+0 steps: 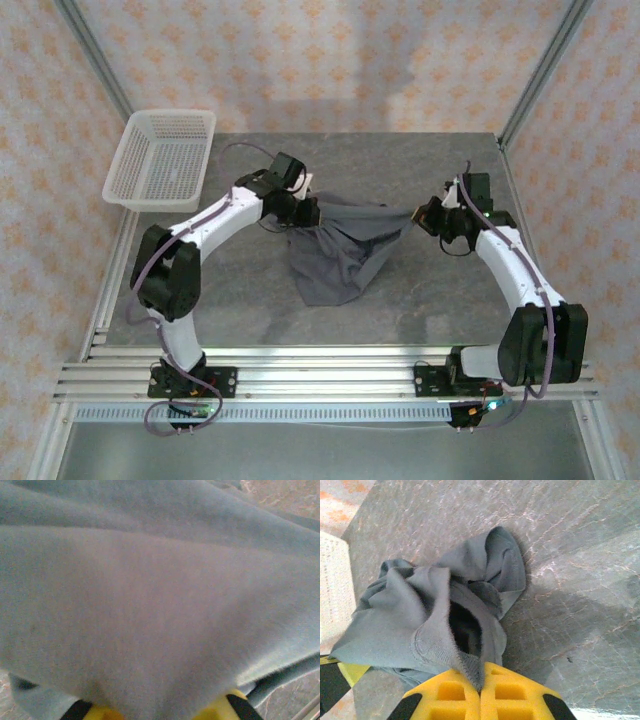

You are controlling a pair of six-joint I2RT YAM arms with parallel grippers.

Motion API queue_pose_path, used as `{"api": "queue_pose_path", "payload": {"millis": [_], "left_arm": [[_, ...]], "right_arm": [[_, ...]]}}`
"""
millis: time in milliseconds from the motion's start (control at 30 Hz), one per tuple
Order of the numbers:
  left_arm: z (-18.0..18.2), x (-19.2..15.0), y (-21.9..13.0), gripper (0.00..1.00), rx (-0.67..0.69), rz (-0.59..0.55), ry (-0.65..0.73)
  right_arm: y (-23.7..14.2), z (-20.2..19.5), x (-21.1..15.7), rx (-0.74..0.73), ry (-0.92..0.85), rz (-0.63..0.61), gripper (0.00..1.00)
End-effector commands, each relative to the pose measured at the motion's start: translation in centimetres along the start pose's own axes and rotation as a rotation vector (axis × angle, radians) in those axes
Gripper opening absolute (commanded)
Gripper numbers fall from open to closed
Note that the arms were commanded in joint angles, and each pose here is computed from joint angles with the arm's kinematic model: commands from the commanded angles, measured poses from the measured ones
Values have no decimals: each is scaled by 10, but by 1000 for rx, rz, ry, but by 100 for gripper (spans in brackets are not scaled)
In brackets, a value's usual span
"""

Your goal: Fold the inside-out t-shirt

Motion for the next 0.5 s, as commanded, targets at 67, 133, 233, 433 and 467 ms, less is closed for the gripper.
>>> {"api": "queue_pose_path", "payload": {"millis": [67,133,233,433,467], "left_arm": [[-39,18,-25,0,-173,-67,54],[-56,21,-30,0,-244,-51,32],[-73,23,-40,0,-309,-47,25],[-77,22,-49,0,-284,-47,62],[-75,21,-49,0,-277,-47,62]], "right_arm": [[-2,-24,4,-148,-31,14,33],[-10,-21,8,-187,-90,0,42],[-16,23,6,-177,-418,-102,47],[33,71,-42,-115,-986,-225,58],[40,68,-43,-130,-1004,-223,59]]}}
Point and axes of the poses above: each hand's point on the last joint's axis, 136 mm out from that joint toward the fingers, its own y axis out along the fingers, its own z axis along the line the jaws close on, x = y × z, the point moved 1 cm from there along -y, back along the fingers, and after that the axes turned 10 degrees about -y, right-handed, at the moved point
